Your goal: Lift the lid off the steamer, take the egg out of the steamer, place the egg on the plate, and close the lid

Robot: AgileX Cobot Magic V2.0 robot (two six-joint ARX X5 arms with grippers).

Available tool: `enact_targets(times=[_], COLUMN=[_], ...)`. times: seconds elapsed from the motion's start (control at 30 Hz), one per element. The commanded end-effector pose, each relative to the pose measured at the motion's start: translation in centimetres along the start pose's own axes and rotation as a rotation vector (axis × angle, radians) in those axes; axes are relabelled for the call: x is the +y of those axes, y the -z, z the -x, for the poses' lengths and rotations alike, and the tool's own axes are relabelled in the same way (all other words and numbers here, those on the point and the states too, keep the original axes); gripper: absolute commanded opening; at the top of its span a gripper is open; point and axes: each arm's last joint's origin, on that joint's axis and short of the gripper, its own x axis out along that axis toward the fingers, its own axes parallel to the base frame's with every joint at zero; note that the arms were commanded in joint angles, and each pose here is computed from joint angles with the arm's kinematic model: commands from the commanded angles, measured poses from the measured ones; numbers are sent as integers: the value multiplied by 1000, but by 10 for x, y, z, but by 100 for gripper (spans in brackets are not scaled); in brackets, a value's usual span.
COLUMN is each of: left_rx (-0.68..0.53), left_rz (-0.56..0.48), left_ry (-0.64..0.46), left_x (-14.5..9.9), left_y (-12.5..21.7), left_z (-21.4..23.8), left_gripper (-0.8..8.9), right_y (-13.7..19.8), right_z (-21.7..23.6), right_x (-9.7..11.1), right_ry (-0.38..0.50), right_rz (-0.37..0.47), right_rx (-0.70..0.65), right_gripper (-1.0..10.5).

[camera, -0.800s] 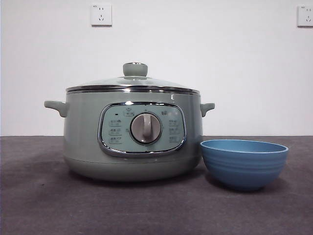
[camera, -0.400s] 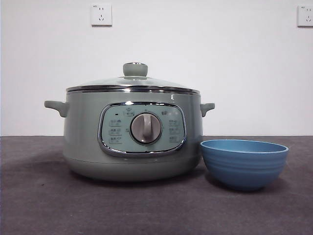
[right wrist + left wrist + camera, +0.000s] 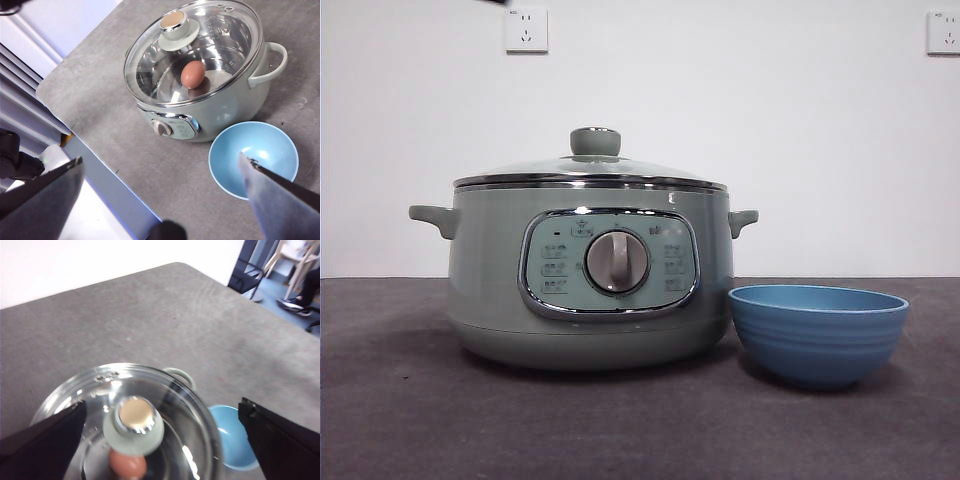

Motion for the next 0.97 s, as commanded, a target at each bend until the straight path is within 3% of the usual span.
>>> enact_targets(times=[0.03,0.37,0.97], left_rx=[20,111,226], left_rz=[-38,-56,-43], left_ry=[-17,-48,-92], left_x=[3,13,17], left_y=[4,27,52], left_z=[-26,-90,-125], left_gripper=[524,523,521], right_y=[-1,0,-1], right_z=[0,0,0], right_x=[0,0,0], right_ry=[-1,3,5], right_rz=[-8,-8,-8], right_rx=[-3,-2,-2], right_gripper=[568,567,567])
